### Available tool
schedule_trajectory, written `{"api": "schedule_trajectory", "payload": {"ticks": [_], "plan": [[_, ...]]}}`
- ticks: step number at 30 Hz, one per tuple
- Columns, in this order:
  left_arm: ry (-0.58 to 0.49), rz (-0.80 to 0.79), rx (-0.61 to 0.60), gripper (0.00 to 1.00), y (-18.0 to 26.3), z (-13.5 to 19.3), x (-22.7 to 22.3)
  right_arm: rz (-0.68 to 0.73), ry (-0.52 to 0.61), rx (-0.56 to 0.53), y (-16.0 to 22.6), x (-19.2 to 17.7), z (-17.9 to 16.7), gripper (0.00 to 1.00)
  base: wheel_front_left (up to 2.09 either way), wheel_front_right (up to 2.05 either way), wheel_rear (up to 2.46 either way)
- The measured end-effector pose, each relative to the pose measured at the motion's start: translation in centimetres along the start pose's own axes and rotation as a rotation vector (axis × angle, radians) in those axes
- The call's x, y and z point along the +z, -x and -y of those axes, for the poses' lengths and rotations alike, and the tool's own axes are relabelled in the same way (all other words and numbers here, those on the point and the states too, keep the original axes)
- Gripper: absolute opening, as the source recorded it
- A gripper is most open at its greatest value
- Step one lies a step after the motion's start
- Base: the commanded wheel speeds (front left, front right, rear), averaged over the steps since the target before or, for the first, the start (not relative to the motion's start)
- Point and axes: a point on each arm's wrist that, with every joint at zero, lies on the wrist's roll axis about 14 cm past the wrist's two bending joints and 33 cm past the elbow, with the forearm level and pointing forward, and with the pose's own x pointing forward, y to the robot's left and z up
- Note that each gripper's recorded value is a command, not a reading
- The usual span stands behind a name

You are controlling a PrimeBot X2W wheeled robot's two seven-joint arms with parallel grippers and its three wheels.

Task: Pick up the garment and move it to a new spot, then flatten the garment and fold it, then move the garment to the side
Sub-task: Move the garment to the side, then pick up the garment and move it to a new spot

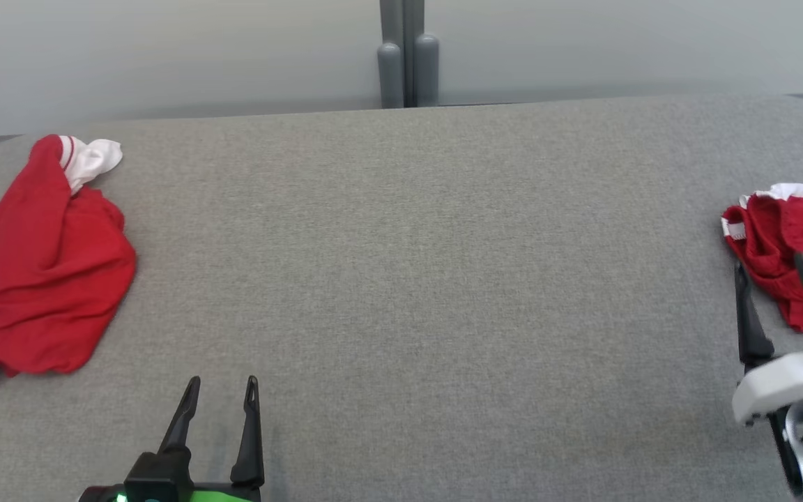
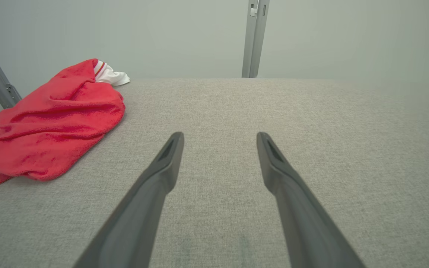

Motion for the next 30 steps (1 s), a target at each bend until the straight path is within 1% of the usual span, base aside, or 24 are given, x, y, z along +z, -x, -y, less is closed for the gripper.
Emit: {"api": "schedule_trajectory", "payload": {"ticks": [3,5,8,13,18,30], "plan": [[0.0,0.0,0.041,1.0,1.1,-1.2,0.0,-0.032,-0.032,0.045,2.3,-1.3,-3.1,1.0,0.0,0.0,0.0],[0.001,0.005,0.057,1.0,1.7,-1.7,0.1,-0.043,-0.022,0.083,3.3,-1.6,-5.0,1.0,0.0,0.0,0.0],[0.003,0.02,0.094,1.0,2.4,-2.7,0.5,-0.061,-0.057,0.097,4.8,-2.1,-6.4,1.0,0.0,0.0,0.0],[0.007,0.04,0.135,1.0,3.2,-4.0,0.9,-0.044,-0.071,0.07,6.3,-1.4,-6.2,1.0,0.0,0.0,0.0],[0.012,0.033,0.129,1.0,3.0,-3.9,0.7,-0.049,-0.074,0.058,7.3,-1.5,-6.1,1.0,0.0,0.0,0.0],[0.023,0.022,0.127,1.0,3.0,-3.9,0.3,-0.041,-0.063,0.073,7.3,-1.2,-6.6,1.0,0.0,0.0,0.0]]}}
